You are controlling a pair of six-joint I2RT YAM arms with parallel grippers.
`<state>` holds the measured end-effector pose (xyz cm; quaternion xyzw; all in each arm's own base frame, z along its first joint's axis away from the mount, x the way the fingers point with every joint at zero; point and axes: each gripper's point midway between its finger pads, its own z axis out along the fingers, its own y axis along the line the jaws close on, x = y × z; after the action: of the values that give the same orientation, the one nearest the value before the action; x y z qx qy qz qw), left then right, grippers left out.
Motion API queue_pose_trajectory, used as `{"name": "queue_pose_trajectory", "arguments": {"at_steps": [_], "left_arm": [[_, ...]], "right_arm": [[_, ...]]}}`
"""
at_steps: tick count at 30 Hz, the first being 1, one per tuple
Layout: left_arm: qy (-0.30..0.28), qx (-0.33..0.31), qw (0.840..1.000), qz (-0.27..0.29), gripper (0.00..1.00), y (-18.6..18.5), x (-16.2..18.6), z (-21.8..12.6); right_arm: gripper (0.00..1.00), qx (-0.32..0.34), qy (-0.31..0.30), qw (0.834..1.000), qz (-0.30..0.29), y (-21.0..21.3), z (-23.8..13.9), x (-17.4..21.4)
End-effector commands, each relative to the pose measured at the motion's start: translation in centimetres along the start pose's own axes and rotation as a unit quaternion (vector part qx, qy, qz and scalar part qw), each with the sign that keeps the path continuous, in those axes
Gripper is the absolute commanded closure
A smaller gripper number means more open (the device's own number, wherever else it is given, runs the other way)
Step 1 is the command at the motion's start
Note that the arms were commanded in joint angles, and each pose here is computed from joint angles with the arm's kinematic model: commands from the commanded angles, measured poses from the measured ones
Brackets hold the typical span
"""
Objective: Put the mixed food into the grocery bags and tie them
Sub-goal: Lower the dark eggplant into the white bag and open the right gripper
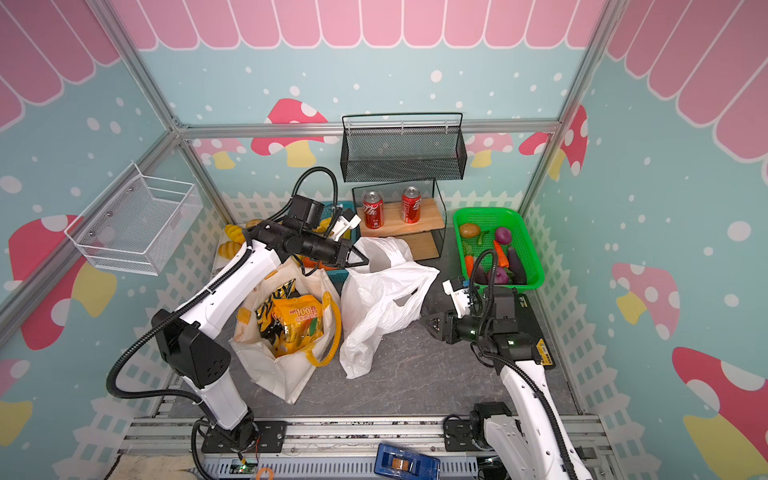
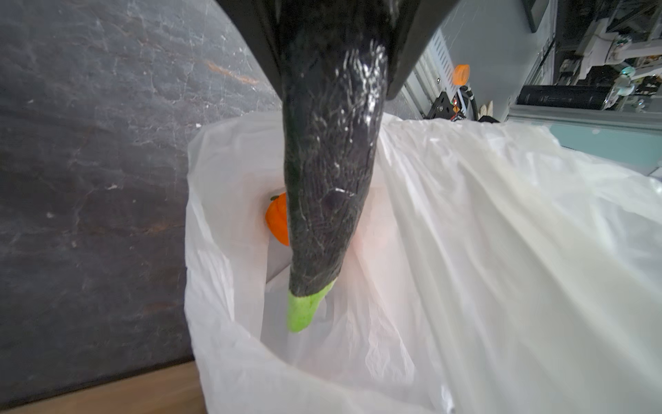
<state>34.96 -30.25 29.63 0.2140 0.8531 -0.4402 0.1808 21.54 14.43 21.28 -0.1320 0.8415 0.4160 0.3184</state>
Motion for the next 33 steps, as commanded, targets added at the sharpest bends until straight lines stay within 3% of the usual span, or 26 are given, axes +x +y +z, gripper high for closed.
{"name": "queue_pose_trajectory", "arguments": {"at_steps": [1, 8, 13, 20, 23, 28, 33], "left_arm": [[0.001, 0.016, 1.0, 0.021, 1.0, -0.8, 0.2, -0.1], [0.008, 0.038, 0.999, 0.037, 1.0, -2.2, 0.7, -0.1], [0.013, 0.05, 0.998, 0.048, 1.0, -2.9, 1.0, 0.0], [0.019, 0.057, 0.997, 0.046, 1.0, -3.0, 1.2, 0.3], [0.019, 0.057, 0.997, 0.044, 1.0, -2.9, 1.2, 0.5], [0.02, 0.053, 0.998, 0.042, 1.0, -2.7, 1.2, 0.6], [0.019, 0.049, 0.998, 0.042, 1.0, -2.5, 1.2, 0.6]], "right_arm": [[0.79, -0.025, 0.033, 0.999, 0.002, 0.9, 0.0, 2.4], [0.79, -0.071, 0.028, 0.997, -0.031, 1.7, 2.0, 0.2], [0.8, -0.066, 0.036, 0.995, -0.07, 0.8, 4.1, -2.8], [0.79, -0.087, -0.004, 0.989, -0.117, 0.9, 6.8, -6.1], [0.8, -0.044, -0.019, 0.99, -0.134, -0.8, 7.4, -7.2], [0.79, 0.021, -0.079, 0.977, -0.197, -2.3, 7.0, -9.6], [0.78, -0.045, -0.112, 0.969, -0.216, -0.7, 7.6, -9.5]]}}
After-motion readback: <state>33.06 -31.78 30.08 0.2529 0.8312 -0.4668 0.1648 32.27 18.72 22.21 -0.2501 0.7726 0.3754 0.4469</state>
